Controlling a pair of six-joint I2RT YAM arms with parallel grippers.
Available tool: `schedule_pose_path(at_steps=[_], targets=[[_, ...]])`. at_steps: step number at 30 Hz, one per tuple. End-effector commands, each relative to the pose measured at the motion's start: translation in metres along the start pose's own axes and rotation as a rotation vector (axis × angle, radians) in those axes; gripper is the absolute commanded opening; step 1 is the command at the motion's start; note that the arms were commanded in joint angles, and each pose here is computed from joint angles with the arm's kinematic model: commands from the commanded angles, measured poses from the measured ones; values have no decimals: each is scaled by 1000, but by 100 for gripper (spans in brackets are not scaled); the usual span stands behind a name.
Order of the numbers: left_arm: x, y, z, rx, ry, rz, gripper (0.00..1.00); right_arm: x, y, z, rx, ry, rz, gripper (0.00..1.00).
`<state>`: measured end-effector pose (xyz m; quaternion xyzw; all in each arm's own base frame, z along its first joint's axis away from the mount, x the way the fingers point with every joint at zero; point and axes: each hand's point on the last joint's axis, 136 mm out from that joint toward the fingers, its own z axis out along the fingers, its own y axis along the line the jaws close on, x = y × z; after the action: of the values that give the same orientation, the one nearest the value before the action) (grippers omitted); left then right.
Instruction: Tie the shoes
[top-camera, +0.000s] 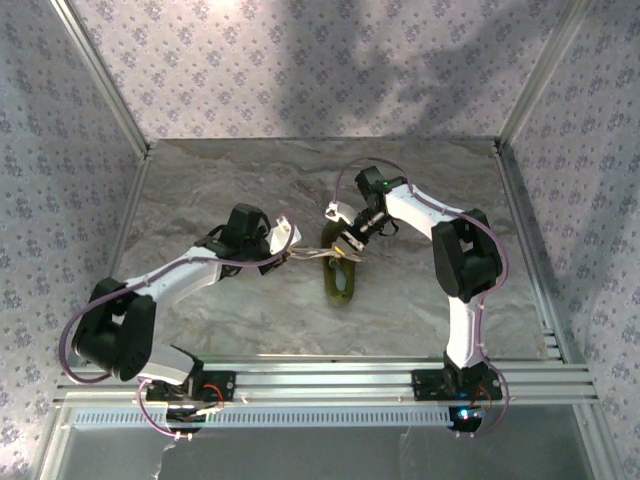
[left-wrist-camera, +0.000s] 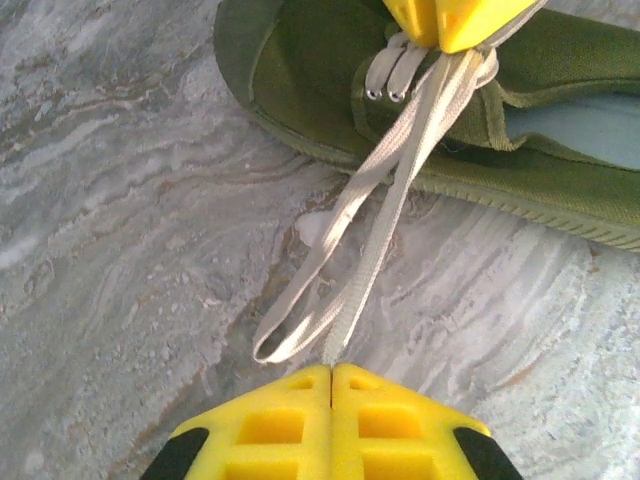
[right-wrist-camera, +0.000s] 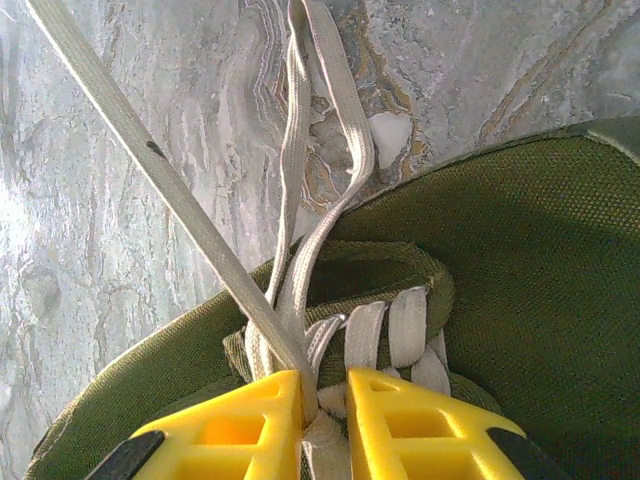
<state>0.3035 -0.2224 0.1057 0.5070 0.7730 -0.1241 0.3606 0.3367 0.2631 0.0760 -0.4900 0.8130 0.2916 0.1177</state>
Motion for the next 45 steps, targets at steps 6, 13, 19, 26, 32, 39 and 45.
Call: schedule_pose_path(at_steps=[6,13,19,26,32,39,45], targets=[[26,-3,-5,-26,70,-122,0,30,-4,5,6,100,57,19],[30,-5,-1,-7,108,-141,4,16,-2,-5,9,47,72,29],[15,-6,-4,24,63,-135,30,-14,0,-48,88,-64,125,42],[-17,-4,-10,64,-32,-121,35,-6,-1,-93,178,-192,327,44],[-53,-6,0,147,-107,-90,36,39,4,-81,198,-218,527,44],[-83,-24,34,259,-110,-25,40,55,17,-58,136,-275,596,44],[-94,-30,59,342,-109,-39,43,60,12,-42,115,-275,593,45]])
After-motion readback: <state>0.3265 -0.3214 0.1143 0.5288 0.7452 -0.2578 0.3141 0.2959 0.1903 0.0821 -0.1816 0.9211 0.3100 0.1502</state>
